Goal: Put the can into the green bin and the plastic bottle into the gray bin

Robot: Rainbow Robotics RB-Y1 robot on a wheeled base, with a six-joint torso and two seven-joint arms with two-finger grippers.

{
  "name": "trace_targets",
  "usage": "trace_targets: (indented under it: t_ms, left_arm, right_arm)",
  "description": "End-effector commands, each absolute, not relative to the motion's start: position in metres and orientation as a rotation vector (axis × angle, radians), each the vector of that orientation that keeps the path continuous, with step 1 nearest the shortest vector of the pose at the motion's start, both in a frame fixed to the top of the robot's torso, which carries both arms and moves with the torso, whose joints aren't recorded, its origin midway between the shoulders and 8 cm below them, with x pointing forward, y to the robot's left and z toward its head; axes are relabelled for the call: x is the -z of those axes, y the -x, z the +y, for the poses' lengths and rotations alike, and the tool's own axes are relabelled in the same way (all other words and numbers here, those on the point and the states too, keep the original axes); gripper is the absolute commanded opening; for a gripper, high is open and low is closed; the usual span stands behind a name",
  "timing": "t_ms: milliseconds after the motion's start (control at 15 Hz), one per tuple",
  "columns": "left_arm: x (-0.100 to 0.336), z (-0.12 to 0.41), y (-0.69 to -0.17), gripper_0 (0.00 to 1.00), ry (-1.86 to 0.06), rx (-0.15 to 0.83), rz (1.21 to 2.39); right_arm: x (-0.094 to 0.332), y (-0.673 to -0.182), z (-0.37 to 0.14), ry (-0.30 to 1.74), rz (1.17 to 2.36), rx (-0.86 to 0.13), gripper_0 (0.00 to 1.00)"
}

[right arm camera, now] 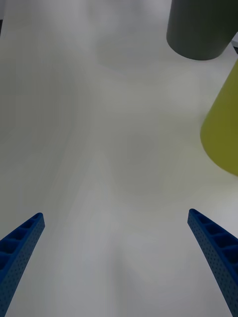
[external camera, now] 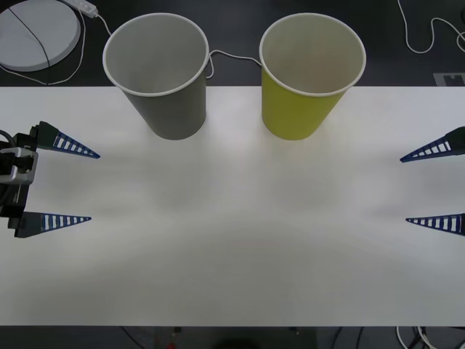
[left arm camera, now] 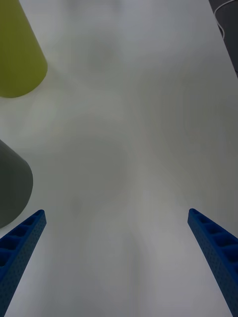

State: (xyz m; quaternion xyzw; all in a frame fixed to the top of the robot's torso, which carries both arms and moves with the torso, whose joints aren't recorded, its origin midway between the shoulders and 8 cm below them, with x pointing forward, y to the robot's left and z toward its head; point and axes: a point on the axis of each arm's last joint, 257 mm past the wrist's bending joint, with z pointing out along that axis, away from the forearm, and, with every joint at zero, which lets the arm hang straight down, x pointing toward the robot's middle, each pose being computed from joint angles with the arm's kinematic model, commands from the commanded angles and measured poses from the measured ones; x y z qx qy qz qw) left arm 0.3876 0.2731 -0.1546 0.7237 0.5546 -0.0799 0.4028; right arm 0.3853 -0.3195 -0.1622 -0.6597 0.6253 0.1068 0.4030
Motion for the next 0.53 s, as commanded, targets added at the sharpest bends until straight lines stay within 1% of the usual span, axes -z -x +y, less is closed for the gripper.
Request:
trace_targets:
  t_ms: [67, 533]
  left_arm:
    - [0.1546, 0.2731, -0.3876, 1.0, -1.829, 0.202, 1.401]
    - [0.1546, 0.2731, -0.3876, 1.0, -1.829, 0.202, 1.401]
  right_arm:
    - [0.1651, -0.3835, -0.3205, 1.667, 1.577, -0.268, 1.0]
    - [0.163, -0.386, -0.3211, 1.665, 1.567, -0.253, 1.0]
